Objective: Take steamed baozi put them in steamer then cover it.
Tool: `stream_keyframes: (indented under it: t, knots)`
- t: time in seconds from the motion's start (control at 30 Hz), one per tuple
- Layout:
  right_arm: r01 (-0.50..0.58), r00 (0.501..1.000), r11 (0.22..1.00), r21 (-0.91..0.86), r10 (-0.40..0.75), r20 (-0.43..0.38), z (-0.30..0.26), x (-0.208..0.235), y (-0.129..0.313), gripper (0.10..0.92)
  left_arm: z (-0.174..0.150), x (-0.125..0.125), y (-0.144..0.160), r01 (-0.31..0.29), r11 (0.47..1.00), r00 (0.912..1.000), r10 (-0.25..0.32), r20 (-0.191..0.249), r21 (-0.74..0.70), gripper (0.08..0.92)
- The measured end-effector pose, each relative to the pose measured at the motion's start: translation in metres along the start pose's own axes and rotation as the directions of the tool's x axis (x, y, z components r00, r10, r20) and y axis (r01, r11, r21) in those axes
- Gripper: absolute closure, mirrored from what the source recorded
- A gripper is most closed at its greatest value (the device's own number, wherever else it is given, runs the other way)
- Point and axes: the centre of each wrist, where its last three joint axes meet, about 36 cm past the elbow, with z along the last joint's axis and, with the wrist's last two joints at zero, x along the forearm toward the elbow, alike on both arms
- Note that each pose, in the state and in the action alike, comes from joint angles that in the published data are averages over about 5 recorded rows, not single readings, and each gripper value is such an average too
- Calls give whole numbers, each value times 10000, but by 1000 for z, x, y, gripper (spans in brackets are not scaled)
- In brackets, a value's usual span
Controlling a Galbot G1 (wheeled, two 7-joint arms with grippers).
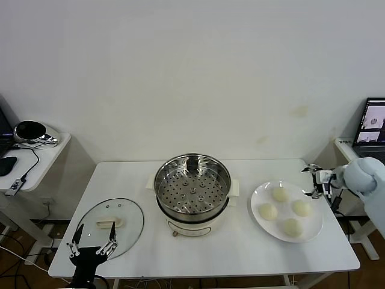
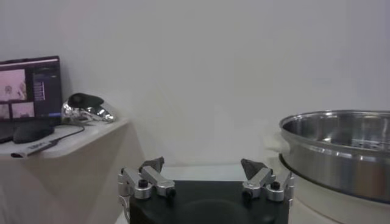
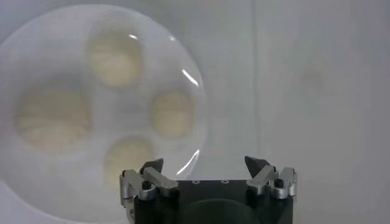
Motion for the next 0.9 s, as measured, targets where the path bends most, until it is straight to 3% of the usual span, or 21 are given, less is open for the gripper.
stream_keyframes:
  t: [0.43, 0.9]
  knots:
    - [1250, 9921, 9906, 547, -1251, -14, -24, -58, -28, 200, 1, -3, 6, 182, 9997, 9998, -182, 39, -132, 177]
    - [1798, 9837, 9826, 459, -1797, -72, -42, -100, -31, 200, 5, -4, 11, 319, 9993, 9995, -318, 62, -210, 177]
